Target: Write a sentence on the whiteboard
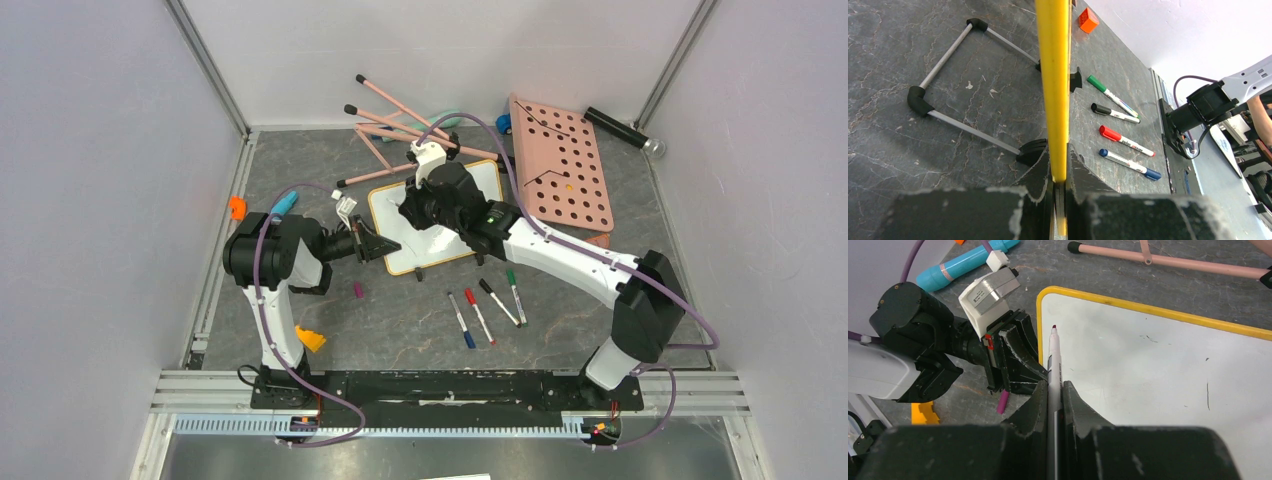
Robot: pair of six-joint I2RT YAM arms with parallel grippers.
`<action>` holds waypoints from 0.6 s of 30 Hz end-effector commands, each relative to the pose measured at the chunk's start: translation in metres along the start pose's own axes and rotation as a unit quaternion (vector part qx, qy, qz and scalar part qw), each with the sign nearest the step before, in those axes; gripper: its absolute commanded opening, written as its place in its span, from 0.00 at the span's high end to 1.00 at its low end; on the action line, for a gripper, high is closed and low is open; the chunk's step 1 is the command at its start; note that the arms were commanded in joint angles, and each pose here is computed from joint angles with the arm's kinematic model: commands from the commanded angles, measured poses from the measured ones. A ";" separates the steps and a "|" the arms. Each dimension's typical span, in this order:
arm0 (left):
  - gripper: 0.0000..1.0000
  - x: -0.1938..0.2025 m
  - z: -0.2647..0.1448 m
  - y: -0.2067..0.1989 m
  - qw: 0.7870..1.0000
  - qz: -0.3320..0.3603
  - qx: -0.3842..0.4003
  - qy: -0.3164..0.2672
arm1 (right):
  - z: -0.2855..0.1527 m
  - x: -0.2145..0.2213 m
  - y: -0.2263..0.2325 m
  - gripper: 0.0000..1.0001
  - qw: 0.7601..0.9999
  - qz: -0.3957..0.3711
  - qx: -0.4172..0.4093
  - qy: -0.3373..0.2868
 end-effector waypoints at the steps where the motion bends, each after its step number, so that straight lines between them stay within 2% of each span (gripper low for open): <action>1: 0.93 0.000 0.001 0.010 0.996 0.088 -0.012 -0.012 | 0.005 -0.023 0.005 1.00 1.000 -0.010 -0.002 -0.030; 18: 0.93 0.002 0.002 0.013 0.997 0.074 -0.014 -0.011 | 0.018 -0.028 0.012 1.00 0.999 -0.012 -0.015 -0.043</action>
Point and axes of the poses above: each gripper's point midway between its finger pads, its own z axis out along the fingers, its own y axis along the line the jaws close on, x = y × z, the point moved 5 cm from there along -z, back along the fingers, and after that the axes turned 3 degrees about -z, right-handed, at the moved point
